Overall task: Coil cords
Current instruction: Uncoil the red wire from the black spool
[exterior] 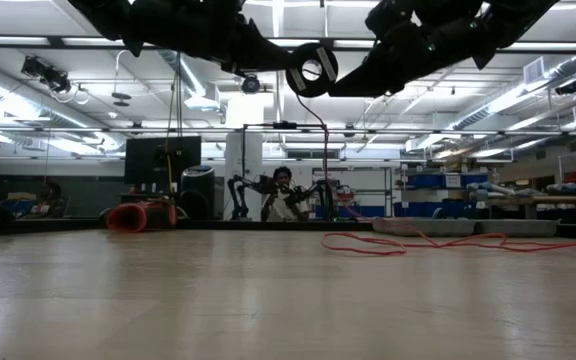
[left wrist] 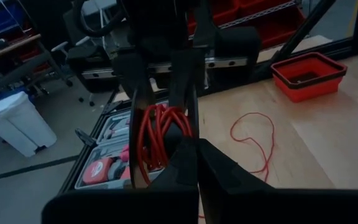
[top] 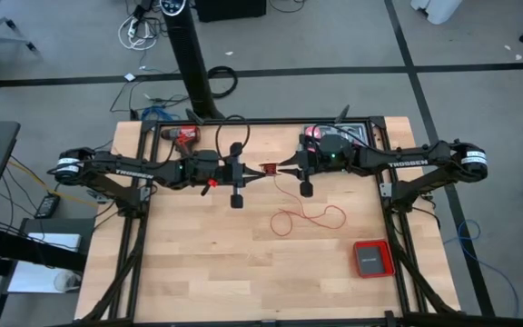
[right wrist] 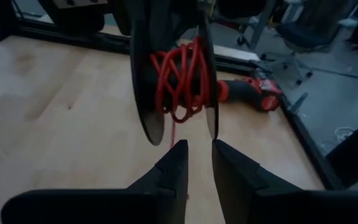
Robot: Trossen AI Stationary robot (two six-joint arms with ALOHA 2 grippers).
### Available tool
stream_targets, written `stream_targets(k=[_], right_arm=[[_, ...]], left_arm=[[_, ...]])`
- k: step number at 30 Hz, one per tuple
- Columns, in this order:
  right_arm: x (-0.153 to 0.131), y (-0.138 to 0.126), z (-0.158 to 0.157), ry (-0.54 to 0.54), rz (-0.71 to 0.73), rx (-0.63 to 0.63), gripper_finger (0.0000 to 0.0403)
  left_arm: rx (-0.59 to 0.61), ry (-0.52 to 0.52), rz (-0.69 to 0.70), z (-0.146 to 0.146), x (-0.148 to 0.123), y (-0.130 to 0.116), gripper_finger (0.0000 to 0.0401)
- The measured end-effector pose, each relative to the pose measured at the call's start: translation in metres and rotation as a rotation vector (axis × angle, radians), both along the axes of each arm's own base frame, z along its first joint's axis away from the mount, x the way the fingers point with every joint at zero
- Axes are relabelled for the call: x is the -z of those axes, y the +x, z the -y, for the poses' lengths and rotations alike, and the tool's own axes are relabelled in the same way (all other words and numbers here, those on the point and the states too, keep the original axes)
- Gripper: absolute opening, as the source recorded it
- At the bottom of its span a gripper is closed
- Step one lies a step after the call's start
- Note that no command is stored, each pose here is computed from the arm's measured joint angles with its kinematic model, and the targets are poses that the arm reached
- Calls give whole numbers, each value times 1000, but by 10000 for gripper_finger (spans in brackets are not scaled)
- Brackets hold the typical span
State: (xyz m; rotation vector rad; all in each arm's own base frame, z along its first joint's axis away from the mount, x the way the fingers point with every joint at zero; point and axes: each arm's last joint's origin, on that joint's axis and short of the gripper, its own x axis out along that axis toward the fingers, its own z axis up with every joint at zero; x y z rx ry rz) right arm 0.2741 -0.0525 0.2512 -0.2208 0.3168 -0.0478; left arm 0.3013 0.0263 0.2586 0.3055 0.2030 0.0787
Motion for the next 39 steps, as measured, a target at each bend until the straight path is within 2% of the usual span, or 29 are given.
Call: stream_targets(k=[13,31,34,39], right_arm=[[2,0,-1,-26,-24,14,69],[-6,3,-5,-44,65,-21,67],[-6,3,-7,-55,64,-31,55],[-6,3,-8,-64,65,-27,7]], left_arm=[[39,-6,0,1,0,0,0],[37,-3,-11,1,1,0,0],[38,-3,-18,1,1,0,0],[29,-1,-18,1,1,0,0]])
